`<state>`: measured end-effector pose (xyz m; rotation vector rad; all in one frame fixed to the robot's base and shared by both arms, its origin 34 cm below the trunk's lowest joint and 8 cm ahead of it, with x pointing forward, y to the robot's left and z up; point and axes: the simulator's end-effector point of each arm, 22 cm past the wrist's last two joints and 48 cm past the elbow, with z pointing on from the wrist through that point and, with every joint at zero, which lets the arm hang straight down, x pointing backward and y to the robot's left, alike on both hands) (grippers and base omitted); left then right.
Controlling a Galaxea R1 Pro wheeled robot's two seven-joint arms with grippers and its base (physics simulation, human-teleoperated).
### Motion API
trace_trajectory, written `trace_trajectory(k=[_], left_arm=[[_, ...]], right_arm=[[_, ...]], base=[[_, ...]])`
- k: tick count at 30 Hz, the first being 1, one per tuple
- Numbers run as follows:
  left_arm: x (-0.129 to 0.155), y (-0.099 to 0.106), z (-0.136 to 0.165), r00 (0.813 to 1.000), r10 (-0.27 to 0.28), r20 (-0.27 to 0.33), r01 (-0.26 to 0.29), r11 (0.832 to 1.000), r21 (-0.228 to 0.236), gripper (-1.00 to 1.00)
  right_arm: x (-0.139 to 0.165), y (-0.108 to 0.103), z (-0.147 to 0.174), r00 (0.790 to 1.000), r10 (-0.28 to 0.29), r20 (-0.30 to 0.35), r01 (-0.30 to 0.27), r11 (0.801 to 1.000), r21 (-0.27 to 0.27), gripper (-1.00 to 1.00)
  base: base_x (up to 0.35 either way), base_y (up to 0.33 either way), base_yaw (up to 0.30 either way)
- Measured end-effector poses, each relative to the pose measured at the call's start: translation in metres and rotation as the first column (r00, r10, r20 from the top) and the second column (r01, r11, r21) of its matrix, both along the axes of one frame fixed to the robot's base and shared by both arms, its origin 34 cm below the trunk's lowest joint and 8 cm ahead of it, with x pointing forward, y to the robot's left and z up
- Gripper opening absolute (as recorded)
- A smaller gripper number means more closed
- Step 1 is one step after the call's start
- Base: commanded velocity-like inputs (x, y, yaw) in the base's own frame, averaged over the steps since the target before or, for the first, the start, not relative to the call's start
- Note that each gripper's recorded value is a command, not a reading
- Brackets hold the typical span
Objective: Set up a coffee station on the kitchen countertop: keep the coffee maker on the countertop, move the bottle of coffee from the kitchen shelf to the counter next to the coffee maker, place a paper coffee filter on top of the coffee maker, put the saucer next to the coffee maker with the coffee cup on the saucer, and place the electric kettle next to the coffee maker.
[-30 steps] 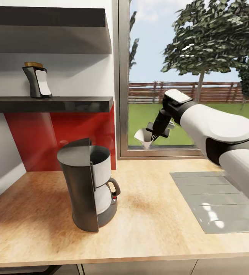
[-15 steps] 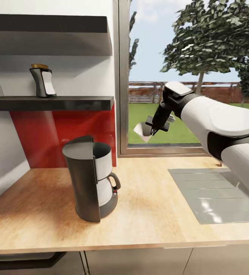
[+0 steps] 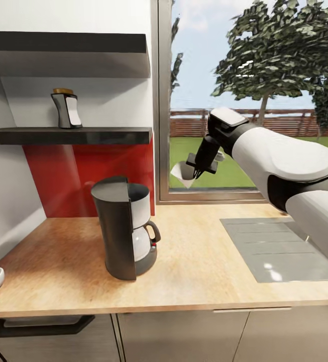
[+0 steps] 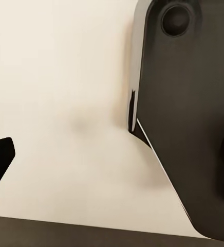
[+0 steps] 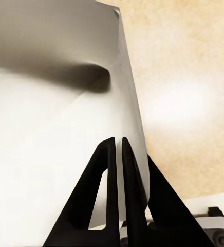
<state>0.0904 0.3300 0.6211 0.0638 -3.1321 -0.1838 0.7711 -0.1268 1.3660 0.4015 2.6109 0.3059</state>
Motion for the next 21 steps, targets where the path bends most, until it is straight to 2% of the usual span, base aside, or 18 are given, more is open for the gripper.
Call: trace_trajectory(k=[12,21], left_arm=[[0.007,-0.001,0.0,1.0,0.003,0.019,-0.003,1.0,-0.001,1.0],[0.012,-0.001,0.0,0.999,0.004,0.033,-0.004,1.0,0.0,1.0]], right_arm=[[-0.007,0.0,0.012,1.0,0.0,0.018,0.0,1.0,-0.001,-1.0],[-0.012,0.0,0.021,0.999,0.0,0.032,0.0,1.0,-0.001,-1.0]], base=[[0.0,0.001,0.0],[-0.036,0.227,0.011]])
